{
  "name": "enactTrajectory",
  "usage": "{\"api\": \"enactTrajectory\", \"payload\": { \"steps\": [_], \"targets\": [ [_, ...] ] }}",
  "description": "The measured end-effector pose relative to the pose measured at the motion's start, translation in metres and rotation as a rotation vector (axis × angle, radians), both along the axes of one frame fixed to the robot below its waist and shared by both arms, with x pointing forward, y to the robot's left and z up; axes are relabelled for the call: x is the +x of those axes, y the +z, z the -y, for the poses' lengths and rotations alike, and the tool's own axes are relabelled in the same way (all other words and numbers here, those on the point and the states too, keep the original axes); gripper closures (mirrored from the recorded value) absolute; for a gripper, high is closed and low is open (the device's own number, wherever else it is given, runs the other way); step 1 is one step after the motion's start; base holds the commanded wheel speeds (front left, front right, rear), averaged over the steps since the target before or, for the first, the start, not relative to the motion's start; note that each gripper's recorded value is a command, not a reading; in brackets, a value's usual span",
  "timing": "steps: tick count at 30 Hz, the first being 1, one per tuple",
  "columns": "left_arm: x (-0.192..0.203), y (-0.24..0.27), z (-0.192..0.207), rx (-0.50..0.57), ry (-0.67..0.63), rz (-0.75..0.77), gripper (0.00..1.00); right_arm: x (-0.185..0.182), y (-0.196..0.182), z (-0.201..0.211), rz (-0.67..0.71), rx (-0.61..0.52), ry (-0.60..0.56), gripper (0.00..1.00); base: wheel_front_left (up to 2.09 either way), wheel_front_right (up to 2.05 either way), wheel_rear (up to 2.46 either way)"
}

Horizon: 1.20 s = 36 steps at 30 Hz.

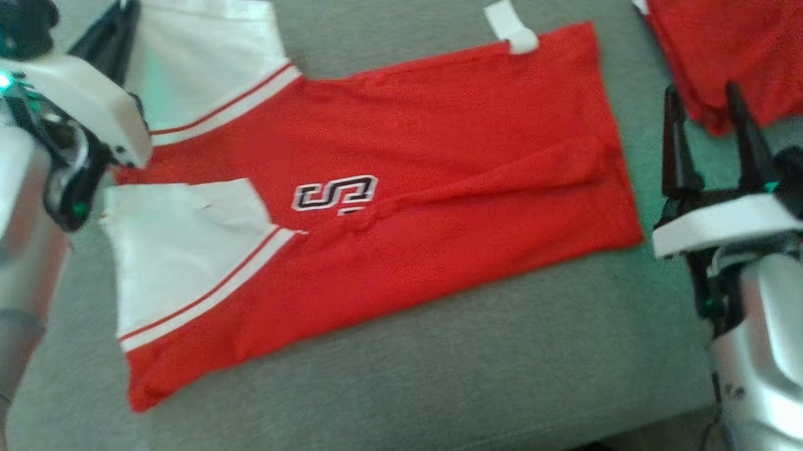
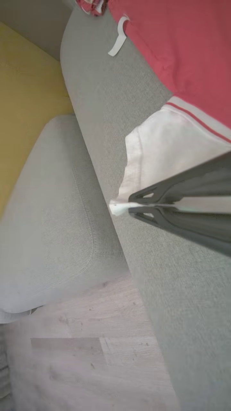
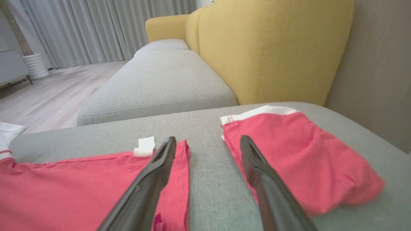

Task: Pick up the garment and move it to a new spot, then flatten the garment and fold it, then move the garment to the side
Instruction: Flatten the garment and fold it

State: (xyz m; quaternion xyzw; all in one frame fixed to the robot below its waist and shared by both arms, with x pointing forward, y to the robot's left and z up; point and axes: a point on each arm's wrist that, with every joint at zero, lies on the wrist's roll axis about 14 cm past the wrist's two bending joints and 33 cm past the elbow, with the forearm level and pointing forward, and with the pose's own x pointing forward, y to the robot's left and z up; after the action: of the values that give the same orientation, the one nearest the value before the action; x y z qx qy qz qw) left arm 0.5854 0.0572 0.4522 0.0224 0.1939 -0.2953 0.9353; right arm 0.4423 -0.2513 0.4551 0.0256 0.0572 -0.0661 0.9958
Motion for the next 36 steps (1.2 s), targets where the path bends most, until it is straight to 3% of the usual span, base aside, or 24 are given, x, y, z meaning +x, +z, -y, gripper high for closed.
{"api": "enactTrajectory", "payload": {
  "steps": [9, 17, 23, 25, 36],
  "targets": [
    [-0.041, 0.021, -0.020, -0.033, 0.001, 0.061, 1.00, 0.057, -0.001, -0.015, -0.208, -0.059, 0.070, 0.00, 0.00, 0.00, 0.00],
    [-0.053, 0.019, -0.016, -0.050, -0.020, 0.062, 1.00, 0.080, -0.060, -0.014, -0.514, -0.093, 0.102, 0.00, 0.00, 0.00, 0.00],
    [-0.054, 0.007, -0.021, -0.049, -0.007, 0.034, 1.00, 0.094, -0.088, -0.013, -0.612, -0.163, 0.130, 0.00, 0.00, 0.00, 0.00],
    [-0.053, 0.002, -0.023, -0.047, 0.001, 0.025, 1.00, 0.101, -0.090, -0.014, -0.625, -0.192, 0.145, 1.00, 0.00, 0.00, 0.00],
    [-0.022, 0.016, -0.042, -0.012, 0.093, 0.105, 1.00, 0.126, -0.062, -0.023, -0.466, -0.156, 0.172, 1.00, 0.00, 0.00, 0.00]
  ]
}}
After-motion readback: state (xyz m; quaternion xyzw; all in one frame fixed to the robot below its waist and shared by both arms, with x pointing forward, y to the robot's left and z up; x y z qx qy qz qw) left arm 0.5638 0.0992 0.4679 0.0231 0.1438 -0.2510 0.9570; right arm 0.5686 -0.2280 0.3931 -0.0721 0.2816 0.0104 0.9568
